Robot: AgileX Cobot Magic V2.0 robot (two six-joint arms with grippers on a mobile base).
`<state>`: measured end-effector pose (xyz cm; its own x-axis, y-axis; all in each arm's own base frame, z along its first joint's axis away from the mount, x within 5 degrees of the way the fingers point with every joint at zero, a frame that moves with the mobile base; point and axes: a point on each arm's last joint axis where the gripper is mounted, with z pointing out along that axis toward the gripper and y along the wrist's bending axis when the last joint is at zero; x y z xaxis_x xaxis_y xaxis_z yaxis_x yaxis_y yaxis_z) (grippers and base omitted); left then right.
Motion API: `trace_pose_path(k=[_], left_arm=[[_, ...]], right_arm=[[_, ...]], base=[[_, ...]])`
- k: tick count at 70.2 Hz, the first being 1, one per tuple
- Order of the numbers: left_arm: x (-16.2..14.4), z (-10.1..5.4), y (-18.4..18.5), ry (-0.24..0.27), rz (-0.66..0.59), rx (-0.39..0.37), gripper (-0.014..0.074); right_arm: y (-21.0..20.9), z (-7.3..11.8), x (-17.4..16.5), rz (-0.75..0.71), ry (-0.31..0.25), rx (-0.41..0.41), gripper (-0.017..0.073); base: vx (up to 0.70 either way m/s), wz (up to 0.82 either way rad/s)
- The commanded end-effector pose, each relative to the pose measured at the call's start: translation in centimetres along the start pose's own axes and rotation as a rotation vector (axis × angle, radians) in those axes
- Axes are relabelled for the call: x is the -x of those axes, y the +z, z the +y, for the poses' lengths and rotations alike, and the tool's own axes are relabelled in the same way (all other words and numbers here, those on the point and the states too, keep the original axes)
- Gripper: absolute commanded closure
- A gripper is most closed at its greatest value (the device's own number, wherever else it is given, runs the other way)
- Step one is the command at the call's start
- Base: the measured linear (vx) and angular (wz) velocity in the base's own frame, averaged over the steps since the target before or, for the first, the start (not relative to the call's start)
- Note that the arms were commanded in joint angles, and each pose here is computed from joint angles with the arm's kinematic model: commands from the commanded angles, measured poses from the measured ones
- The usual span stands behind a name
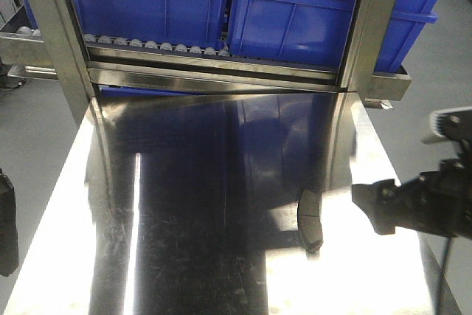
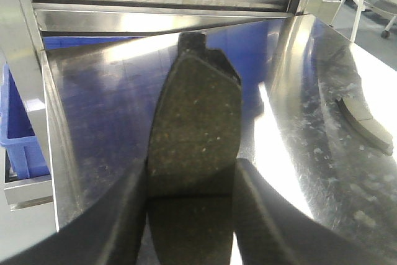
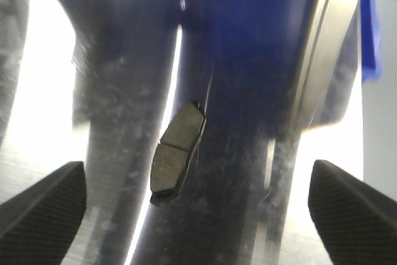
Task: Move and align brake pads A on conveyor
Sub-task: 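Lower the right gripper onto the remaining brake pad and close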
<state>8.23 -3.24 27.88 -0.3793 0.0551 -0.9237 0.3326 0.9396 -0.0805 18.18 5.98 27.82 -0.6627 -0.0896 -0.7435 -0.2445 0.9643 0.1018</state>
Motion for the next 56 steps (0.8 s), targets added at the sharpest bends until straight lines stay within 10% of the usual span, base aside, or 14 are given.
trace_pose_path(k=[1,56], left_arm=[[1.7,-0.3,-0.4,0.004,-0.116,-0.026,0.0440],[1.7,-0.3,-0.4,0.004,-0.116,-0.026,0.0440]], right_arm=[[1.3,0.2,2.4,0.006,0.032,-0.003,-0.0102],[15.1,3.6,4.8,0.459,0.120,0.032,-0.0027]], base=[[0.00,0.00],[0.00,0.00]])
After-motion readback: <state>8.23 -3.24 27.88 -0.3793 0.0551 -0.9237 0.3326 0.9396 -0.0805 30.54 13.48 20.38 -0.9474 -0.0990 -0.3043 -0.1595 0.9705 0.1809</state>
